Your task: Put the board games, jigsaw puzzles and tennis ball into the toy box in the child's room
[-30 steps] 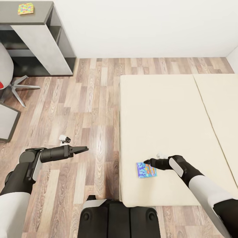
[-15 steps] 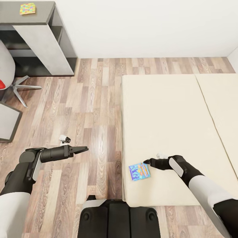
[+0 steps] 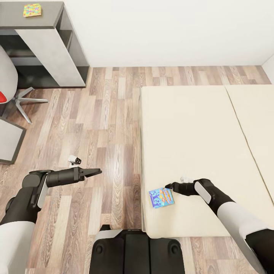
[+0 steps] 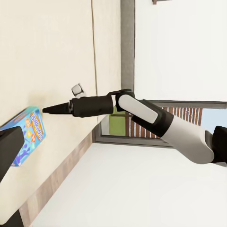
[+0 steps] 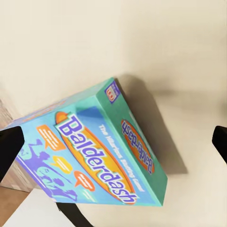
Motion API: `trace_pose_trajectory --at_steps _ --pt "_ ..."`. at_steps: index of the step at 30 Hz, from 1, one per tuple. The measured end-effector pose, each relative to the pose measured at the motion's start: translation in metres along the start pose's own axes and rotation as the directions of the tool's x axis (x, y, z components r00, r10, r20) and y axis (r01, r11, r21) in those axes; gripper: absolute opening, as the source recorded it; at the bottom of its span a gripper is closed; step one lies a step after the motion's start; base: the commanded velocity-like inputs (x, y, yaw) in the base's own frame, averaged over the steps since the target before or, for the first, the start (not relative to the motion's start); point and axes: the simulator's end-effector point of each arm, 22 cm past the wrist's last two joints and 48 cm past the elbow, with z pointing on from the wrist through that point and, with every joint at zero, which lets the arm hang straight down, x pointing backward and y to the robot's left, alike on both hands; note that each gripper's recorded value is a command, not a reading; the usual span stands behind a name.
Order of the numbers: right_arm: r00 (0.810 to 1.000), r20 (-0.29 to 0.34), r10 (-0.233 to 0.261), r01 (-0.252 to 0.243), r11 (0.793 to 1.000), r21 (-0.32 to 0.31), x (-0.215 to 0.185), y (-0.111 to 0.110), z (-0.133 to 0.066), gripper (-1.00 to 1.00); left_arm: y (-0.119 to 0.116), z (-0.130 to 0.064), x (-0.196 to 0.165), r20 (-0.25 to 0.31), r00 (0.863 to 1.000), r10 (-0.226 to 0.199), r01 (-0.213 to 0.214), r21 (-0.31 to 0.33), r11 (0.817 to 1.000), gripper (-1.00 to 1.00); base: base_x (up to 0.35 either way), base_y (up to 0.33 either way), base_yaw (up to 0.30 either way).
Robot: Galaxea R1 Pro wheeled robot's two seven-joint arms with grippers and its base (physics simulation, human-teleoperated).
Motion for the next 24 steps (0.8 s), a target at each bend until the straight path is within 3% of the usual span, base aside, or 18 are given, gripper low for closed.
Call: trace_pose_trajectory --at_steps 24 --pt "1.0 -0.002 0.002 -0.002 1.0 0.003 0.0013 -0.0014 0.0003 1.0 0.0001 0.0003 0.0002 -0.001 1.0 0.0 0.0 0.0 1.0 1.0 0.0 0.024 0.0"
